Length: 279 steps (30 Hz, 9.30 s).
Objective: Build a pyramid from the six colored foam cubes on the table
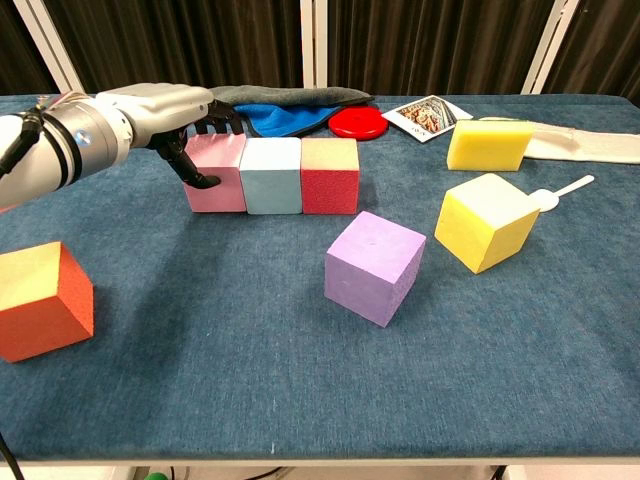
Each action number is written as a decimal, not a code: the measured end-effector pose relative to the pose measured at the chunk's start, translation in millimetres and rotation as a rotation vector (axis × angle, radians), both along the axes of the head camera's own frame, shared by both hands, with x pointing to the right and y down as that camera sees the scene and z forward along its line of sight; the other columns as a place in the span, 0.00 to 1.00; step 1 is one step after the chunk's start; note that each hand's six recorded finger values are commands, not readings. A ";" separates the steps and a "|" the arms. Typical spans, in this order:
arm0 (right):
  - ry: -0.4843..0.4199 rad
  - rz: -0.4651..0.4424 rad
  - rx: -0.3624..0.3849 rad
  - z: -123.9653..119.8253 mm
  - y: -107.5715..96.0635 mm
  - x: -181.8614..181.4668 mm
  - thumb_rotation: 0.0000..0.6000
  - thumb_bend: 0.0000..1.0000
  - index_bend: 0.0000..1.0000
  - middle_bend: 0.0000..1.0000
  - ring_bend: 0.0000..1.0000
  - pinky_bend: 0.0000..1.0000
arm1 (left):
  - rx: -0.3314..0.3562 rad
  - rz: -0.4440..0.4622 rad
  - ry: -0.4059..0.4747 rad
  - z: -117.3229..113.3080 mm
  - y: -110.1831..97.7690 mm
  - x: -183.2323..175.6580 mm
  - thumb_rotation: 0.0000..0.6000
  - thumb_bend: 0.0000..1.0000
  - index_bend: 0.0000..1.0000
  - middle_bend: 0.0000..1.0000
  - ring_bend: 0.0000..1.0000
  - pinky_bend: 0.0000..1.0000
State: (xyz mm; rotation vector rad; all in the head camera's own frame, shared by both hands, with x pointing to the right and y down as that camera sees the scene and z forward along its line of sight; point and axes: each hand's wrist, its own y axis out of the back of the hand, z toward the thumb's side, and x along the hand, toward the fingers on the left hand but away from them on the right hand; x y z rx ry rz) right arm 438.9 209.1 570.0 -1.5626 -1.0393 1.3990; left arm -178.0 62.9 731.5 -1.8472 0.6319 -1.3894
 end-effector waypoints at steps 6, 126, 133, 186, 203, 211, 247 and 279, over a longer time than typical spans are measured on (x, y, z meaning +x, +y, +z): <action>0.002 0.004 -0.003 0.3 0.4 1.2 1.00 0.18 0.00 0.09 0.01 0.07 | 0.006 0.000 -0.010 1.2 -0.6 0.0 1.00 0.28 0.28 0.36 0.38 0.36; -0.012 0.003 -0.005 2.2 1.7 1.4 1.00 0.19 0.00 0.09 0.01 0.04 | -0.127 -0.013 0.070 -7.3 -11.5 -25.9 0.95 0.24 0.15 0.11 0.12 0.26; -0.013 0.003 -0.006 2.7 2.0 1.0 1.00 0.19 0.00 0.09 0.01 0.04 | -0.120 -0.024 0.059 -0.2 -12.3 -24.7 0.96 0.24 0.26 0.26 0.22 0.26; -0.012 0.011 -0.012 4.2 2.8 5.4 1.00 0.19 0.00 0.09 0.01 0.04 | -0.118 -0.055 0.035 -4.9 -7.3 -10.9 0.95 0.24 0.26 0.28 0.24 0.28; -0.015 0.009 -0.016 5.8 3.0 5.2 1.00 0.19 0.00 0.09 0.01 0.04 | -0.114 -0.058 0.020 -5.3 -3.8 -13.4 0.95 0.24 0.25 0.28 0.24 0.28; -0.014 0.016 -0.017 6.0 3.7 7.3 1.00 0.19 0.00 0.09 0.01 0.04 | -0.119 -0.048 0.018 -2.7 -2.8 -8.5 0.94 0.24 0.25 0.27 0.23 0.28; -0.026 -0.001 -0.009 5.2 0.2 2.5 1.00 0.20 0.00 0.08 0.01 0.02 | -0.063 -0.007 -0.005 -37.7 -1.3 -26.2 0.87 0.22 0.12 0.00 0.09 0.24; -0.010 0.014 -0.017 4.8 2.7 3.0 1.00 0.20 0.00 0.08 0.01 0.02 | -0.053 -0.046 -0.028 9.5 -18.0 -30.8 0.95 0.22 0.12 0.00 0.08 0.22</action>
